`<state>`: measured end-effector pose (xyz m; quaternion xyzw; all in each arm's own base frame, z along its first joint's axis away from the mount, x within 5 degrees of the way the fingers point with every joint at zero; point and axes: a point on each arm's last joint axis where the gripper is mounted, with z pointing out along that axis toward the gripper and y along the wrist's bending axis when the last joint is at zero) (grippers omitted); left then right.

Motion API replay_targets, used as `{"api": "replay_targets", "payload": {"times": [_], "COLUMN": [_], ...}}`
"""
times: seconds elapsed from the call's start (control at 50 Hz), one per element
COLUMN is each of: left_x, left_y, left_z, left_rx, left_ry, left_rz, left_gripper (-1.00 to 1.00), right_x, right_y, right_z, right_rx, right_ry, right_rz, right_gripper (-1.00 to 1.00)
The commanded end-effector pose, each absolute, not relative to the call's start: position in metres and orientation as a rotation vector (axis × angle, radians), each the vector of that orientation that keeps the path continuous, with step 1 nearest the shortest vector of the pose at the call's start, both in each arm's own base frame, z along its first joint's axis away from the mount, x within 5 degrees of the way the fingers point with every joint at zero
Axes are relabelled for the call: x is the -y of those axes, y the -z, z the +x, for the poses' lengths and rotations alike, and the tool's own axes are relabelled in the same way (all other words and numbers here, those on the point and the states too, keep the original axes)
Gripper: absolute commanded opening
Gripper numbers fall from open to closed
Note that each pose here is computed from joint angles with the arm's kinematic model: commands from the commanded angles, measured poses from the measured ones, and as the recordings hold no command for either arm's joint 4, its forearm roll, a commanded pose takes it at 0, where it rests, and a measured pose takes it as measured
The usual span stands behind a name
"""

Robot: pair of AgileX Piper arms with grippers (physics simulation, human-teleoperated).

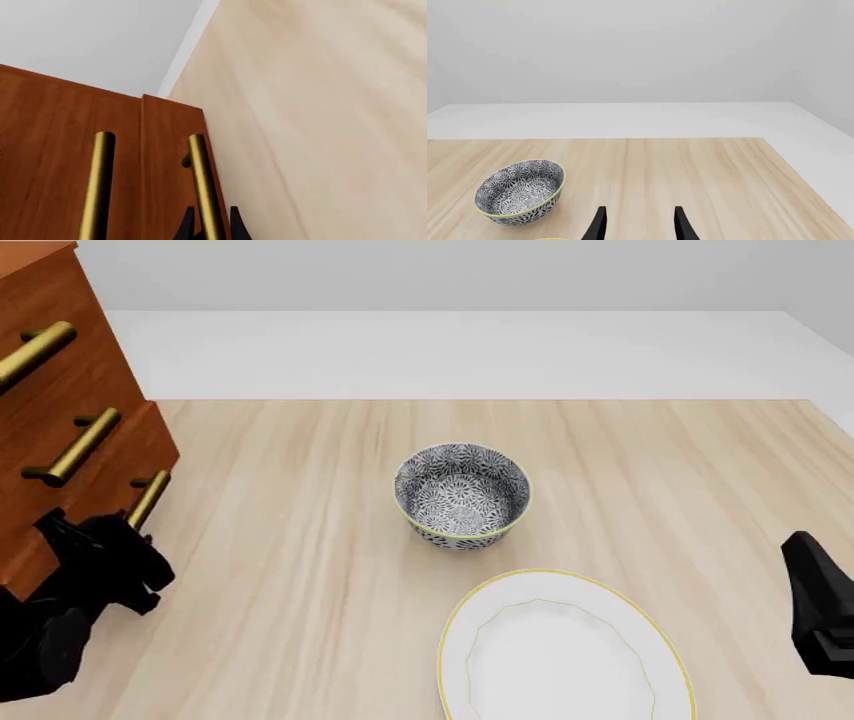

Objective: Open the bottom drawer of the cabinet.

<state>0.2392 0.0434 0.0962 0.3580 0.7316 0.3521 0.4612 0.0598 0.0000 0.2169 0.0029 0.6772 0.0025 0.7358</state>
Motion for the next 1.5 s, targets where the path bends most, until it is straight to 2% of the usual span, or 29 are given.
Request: {"api": "replay_targets", "payload": {"times": [0.02, 1.5], "left_x": [-0.022, 0.055], "left_y": [-0.093, -0.101], "left_z": [0.247, 0.252], "left_rx": [-1.731, -1.534], "left_ry": [-0.808, -0.569], "left_rz": [0.989, 1.115], "left_gripper": [-1.00, -1.00], "right_x": [0.000, 0.000], "right_y": [-0.217, -0.217], "right_z": [0.060, 0.060], "right_rx": [-1.488, -1.488], "right_ry": [-0.006, -0.005], "right_rz": [0.006, 0.006], "right_gripper": [1.00, 1.00]}}
